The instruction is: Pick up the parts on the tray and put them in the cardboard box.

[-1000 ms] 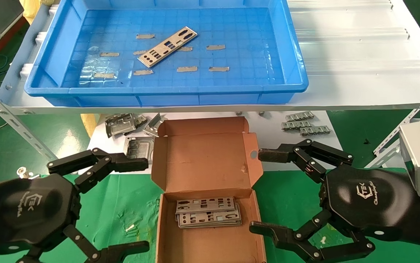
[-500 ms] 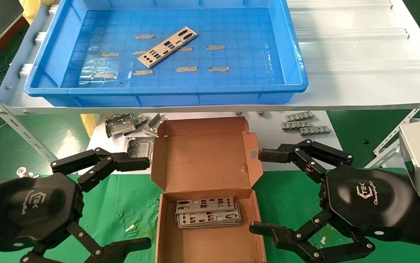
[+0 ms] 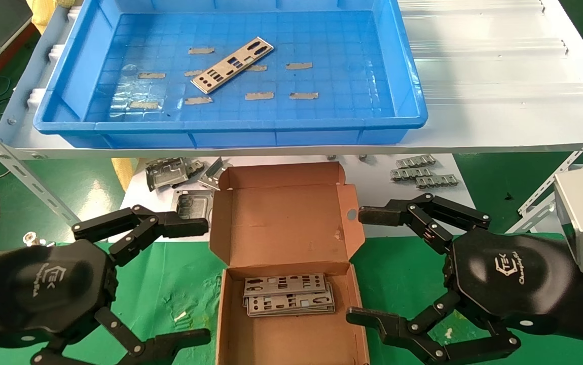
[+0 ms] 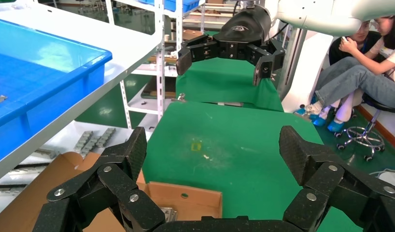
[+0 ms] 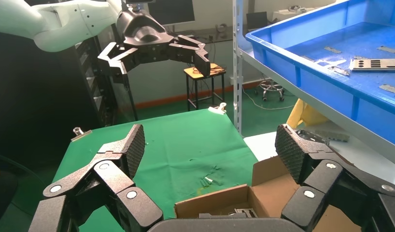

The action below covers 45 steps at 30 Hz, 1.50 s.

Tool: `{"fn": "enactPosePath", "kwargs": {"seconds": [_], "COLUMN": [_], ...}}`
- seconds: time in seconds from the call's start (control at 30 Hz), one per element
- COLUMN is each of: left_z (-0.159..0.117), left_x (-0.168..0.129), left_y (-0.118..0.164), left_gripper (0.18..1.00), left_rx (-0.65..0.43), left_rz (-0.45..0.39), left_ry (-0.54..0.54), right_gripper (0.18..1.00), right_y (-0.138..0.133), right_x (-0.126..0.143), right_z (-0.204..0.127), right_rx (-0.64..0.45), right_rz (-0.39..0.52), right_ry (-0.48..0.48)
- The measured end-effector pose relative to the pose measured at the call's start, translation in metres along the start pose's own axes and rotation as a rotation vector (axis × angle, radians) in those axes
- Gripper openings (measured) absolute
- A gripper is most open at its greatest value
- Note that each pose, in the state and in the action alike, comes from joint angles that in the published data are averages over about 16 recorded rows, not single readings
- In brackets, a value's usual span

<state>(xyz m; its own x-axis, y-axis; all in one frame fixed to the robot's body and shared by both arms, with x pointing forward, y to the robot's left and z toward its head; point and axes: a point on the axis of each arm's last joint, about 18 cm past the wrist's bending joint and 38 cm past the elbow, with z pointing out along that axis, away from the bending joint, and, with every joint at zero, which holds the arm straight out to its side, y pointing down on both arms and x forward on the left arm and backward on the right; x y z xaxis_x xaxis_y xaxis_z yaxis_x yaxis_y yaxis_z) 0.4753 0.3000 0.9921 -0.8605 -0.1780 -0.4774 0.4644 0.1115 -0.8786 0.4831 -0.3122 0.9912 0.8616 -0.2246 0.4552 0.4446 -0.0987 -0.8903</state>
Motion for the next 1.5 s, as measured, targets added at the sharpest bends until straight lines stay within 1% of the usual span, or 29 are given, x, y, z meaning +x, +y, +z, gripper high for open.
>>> {"fn": "enactPosePath", "kwargs": {"seconds": [1.5], "left_z": [0.0003], "left_x": [-0.0005], "left_y": [0.0006], "left_gripper": [1.001], "left_rx": [0.000], "left_rz": [-0.001], "left_ry": [0.000], "right_gripper": [1.000], "right_y": [0.0000], "right_x": [0.0000], "right_z": [0.0000], "right_rx": [0.000], "right_rz": [0.000], "right_ry": [0.000]}}
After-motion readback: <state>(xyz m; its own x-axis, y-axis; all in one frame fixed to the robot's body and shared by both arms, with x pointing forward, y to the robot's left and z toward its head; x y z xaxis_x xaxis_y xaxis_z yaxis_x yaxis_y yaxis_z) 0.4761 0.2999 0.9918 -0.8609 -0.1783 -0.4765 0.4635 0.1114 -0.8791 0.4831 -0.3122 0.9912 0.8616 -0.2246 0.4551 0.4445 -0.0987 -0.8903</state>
